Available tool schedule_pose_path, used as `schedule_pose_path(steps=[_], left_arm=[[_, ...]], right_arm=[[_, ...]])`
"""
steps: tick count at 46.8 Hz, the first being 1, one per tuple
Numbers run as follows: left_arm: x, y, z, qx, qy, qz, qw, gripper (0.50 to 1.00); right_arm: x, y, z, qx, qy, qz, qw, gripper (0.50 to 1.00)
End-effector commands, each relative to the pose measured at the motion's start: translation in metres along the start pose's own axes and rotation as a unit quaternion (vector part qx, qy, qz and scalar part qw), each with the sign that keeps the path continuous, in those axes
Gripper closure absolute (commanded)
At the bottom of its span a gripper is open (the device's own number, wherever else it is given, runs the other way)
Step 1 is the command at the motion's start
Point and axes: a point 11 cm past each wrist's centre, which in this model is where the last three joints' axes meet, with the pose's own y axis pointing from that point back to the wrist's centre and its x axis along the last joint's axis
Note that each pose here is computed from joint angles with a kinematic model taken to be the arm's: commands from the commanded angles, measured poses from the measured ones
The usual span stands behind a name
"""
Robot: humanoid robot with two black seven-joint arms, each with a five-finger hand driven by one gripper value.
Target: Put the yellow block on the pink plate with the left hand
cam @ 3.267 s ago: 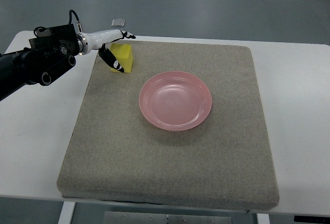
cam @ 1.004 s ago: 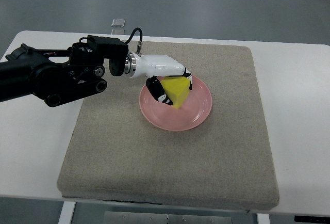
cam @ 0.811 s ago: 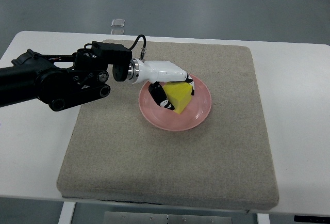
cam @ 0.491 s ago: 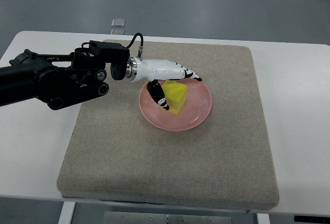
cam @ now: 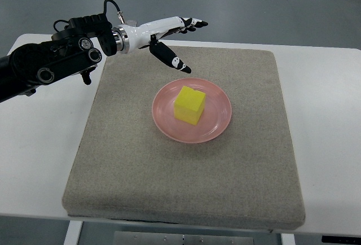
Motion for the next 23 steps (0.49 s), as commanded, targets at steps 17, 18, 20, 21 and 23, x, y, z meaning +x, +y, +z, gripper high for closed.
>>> schedule_pose_path(steps=[17, 18, 20, 21, 23], left_arm=[[0.055, 0.039, -0.07, 0.02, 0.274, 0.158, 0.948, 0.506], [0.057, 0.041, -0.073, 0.02, 0.285, 0.165, 0.944, 0.506], [0.06, 0.044, -0.078, 0.018, 0.307, 0.179, 0.935, 0.506], [0.062, 0.046, -0.08, 0.017, 0.318, 0.185, 0.93, 0.506], [0.062, 0.049, -0.085, 0.012, 0.343, 0.193, 0.919, 0.506]], right_arm=[[0.0, 0.0, 0.0, 0.0, 0.0, 0.0, 1.0, 0.576], [0.0, 0.0, 0.0, 0.0, 0.0, 0.0, 1.0, 0.576], [0.0, 0.0, 0.0, 0.0, 0.0, 0.0, 1.0, 0.576], [0.0, 0.0, 0.0, 0.0, 0.0, 0.0, 1.0, 0.576], [0.0, 0.0, 0.0, 0.0, 0.0, 0.0, 1.0, 0.576]])
